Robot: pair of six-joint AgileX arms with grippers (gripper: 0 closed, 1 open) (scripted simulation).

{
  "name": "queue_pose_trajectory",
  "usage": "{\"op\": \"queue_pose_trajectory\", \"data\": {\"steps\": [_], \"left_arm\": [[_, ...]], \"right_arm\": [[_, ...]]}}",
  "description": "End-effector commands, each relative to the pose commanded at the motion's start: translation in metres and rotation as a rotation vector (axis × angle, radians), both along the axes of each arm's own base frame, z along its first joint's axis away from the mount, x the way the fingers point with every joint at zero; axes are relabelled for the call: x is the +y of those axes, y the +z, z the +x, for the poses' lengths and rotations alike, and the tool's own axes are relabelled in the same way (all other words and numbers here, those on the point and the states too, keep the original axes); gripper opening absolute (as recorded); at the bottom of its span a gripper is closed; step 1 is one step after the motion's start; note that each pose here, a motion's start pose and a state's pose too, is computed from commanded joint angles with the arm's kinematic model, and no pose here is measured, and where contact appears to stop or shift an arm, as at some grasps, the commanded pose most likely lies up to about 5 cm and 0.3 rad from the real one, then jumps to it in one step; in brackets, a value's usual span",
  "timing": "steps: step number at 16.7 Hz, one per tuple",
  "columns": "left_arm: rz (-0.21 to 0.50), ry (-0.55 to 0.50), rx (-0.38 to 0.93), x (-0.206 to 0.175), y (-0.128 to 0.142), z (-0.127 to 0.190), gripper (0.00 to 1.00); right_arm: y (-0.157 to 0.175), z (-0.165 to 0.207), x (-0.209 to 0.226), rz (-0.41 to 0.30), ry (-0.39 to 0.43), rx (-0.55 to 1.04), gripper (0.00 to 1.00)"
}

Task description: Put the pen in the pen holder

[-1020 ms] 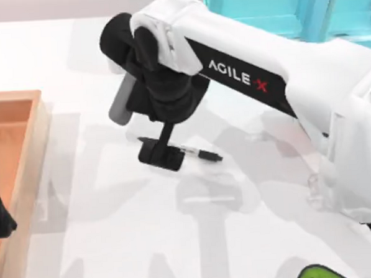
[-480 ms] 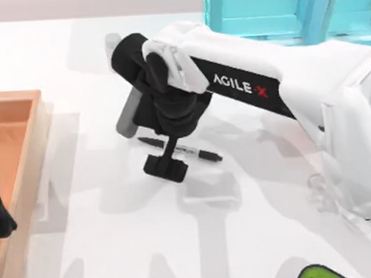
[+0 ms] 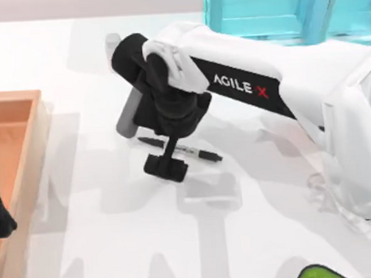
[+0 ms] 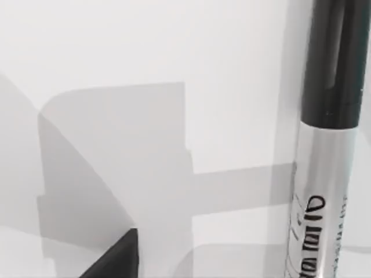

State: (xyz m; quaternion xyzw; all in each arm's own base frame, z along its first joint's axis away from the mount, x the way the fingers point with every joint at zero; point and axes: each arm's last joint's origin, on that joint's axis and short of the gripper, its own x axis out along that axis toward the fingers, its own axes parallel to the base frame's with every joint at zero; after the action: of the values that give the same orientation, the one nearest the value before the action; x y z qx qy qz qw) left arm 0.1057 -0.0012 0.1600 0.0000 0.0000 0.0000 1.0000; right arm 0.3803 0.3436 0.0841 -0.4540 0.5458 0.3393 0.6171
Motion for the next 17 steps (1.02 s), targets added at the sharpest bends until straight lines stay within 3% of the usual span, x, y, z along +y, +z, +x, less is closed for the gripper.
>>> {"op": "queue_pose_trajectory", "data": {"steps": [8,16,17], "left_arm": [[0.000,0.000,0.000,0.000,0.000,0.000,1.00],[0.000,0.000,0.000,0.000,0.000,0.000,1.00],[0.000,0.000,0.000,0.000,0.000,0.000,1.00]], "right_arm": [[0.000,0.000,0.000,0.000,0.000,0.000,0.02],[0.000,0.000,0.000,0.000,0.000,0.000,0.00],[0.033,-0.012,0.003,0.059,-0.018,0.020,0.00]]}}
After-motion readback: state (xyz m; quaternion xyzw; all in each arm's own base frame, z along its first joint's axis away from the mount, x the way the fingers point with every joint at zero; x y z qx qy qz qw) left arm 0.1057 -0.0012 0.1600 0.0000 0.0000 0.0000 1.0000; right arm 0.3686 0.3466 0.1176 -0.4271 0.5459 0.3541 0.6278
